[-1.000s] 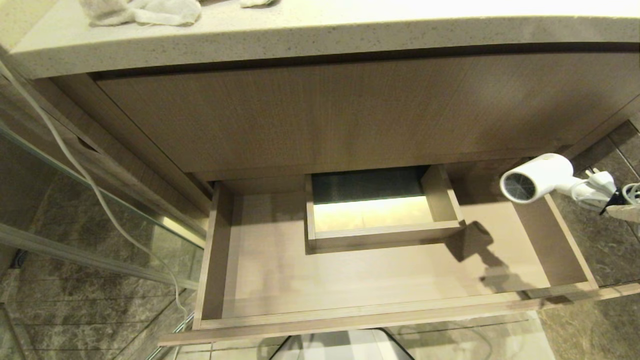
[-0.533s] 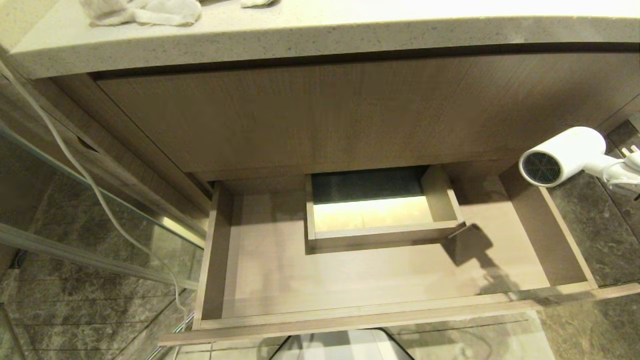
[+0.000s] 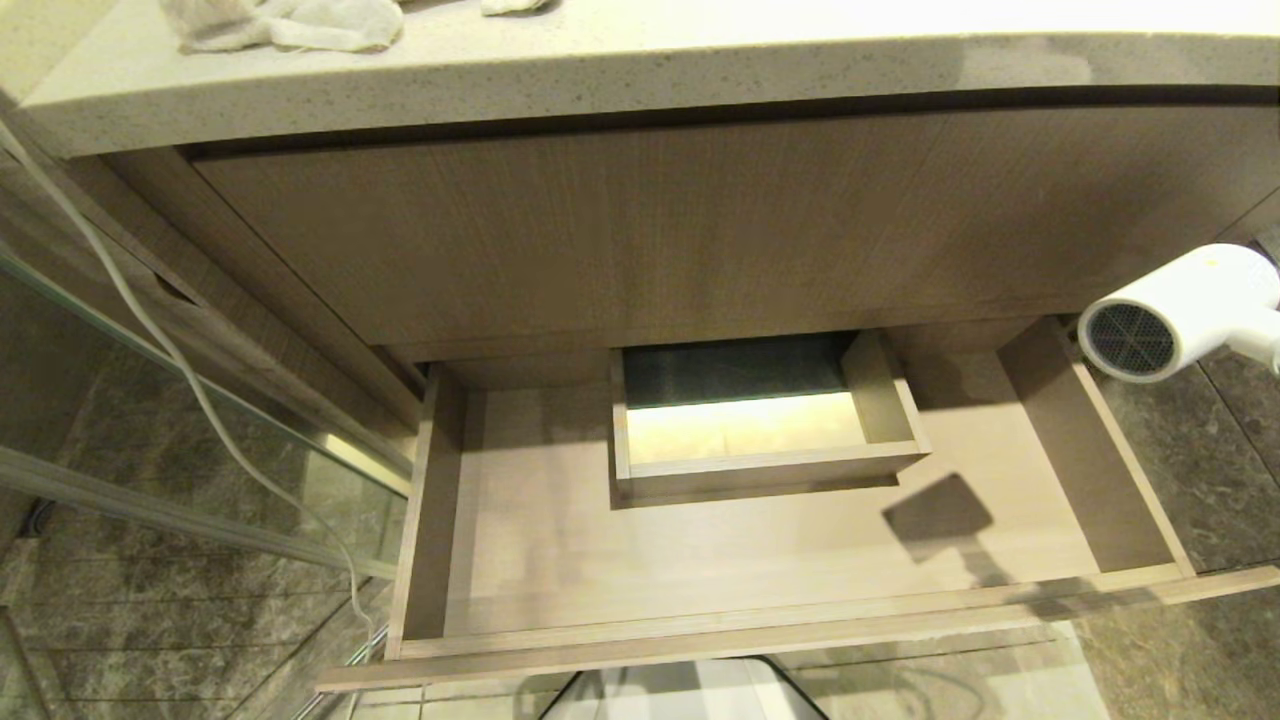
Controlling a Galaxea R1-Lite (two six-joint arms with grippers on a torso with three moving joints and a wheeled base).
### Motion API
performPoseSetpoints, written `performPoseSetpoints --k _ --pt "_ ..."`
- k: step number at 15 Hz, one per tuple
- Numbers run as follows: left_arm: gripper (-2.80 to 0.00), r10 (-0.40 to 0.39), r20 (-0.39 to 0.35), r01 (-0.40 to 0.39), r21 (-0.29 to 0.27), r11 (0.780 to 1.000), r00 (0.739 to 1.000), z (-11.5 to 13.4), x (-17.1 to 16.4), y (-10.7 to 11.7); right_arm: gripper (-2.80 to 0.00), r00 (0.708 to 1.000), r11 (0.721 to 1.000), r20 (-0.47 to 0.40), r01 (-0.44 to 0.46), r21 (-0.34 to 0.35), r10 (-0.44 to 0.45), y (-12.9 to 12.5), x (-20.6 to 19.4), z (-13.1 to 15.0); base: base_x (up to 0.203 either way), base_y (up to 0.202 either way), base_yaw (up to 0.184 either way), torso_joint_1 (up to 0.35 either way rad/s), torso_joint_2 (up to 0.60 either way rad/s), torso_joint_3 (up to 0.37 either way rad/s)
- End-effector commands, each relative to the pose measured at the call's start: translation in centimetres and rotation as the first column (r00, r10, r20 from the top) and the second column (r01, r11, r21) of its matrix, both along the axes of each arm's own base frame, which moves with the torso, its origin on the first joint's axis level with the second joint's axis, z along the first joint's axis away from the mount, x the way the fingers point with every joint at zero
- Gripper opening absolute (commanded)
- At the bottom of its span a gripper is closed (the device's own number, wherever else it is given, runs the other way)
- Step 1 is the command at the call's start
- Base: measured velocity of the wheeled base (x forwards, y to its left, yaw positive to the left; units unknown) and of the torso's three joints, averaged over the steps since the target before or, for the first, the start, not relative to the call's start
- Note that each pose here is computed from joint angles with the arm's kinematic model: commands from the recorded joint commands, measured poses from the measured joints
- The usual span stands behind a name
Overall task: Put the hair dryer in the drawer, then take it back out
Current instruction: Place it on the countertop
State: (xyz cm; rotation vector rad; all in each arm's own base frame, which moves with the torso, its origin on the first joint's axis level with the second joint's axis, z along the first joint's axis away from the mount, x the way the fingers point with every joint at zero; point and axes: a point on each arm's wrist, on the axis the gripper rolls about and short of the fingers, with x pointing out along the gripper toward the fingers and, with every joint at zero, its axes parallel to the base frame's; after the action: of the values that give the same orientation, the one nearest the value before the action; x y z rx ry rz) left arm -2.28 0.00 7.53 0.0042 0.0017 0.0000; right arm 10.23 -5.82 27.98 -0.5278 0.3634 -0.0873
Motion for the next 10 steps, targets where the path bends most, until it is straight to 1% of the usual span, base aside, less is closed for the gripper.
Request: performPoseSetpoints --k 1,10 --pt "-2.8 0.0 0.0 0.0 0.0 1.0 1.0 0.0 0.0 0.0 -2.8 1.0 1.0 0.01 0.007 -0.01 -0.007 0.22 -0.51 0.1 0.0 0.0 0.0 0.0 0.0 0.0" --pt "-2.8 0.0 -0.001 0.0 0.0 1.0 1.0 -0.02 0.01 0.0 -2.8 1.0 1.0 0.021 0.012 -0.018 -0.012 0.49 -1.01 0.09 0.0 0.0 0.0 0.0 0.0 0.0"
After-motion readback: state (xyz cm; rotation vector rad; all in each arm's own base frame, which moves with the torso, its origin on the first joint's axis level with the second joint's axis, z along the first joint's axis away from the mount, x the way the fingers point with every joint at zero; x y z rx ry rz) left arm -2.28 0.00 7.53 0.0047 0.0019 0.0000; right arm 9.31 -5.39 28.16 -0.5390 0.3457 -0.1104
